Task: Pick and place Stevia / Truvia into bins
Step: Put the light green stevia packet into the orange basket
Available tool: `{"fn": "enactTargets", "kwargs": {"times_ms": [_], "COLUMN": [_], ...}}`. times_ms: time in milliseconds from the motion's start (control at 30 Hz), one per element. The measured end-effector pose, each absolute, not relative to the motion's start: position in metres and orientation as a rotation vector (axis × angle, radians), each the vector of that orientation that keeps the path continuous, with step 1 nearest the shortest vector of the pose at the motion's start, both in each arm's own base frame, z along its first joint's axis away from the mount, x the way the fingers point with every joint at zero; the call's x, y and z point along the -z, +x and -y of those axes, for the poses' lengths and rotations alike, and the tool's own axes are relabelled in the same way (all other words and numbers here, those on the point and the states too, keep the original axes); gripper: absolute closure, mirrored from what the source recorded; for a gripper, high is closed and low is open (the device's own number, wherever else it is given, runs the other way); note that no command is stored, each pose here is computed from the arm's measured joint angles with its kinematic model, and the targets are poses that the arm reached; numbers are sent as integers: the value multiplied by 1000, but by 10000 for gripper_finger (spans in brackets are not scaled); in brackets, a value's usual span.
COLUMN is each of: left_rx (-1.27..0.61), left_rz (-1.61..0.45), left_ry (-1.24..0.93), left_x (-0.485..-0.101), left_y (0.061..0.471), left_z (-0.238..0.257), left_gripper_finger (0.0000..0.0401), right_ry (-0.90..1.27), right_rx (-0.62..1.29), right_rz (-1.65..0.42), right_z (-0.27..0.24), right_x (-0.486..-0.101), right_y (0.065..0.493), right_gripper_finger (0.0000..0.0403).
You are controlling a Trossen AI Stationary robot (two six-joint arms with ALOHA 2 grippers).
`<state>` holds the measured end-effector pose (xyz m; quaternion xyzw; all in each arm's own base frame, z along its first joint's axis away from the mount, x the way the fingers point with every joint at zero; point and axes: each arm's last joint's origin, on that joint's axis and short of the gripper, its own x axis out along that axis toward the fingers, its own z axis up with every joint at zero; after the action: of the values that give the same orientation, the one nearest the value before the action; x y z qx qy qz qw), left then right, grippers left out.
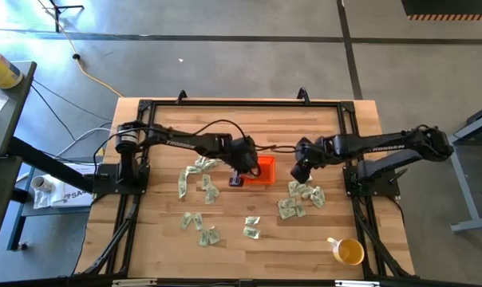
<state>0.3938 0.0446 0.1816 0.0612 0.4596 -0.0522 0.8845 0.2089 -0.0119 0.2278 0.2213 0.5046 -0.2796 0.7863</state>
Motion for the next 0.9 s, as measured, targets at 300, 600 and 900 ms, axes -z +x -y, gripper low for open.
{"fn": "enactTargets", "kwargs": {"times_ms": [300,600,900], "left_rx": [71,-86,-235], "left_rz": [-970,-1045,-1119], "left_ry": [43,43,-52], "left_x": [-181,-195,-232], "left_y": [393,379,338], "left_z": [-46,-49,-87], "left_gripper_finger": [253,146,189], "right_ry": [408,345,321], "right_rx": [570,567,491], "right_rz": [-1084,-1021,-1056], "right_z": [8,15,37], "right_x": [-228,-231,-219], "right_y": [210,216,230], "right_gripper_finger": [139,139,139]}}
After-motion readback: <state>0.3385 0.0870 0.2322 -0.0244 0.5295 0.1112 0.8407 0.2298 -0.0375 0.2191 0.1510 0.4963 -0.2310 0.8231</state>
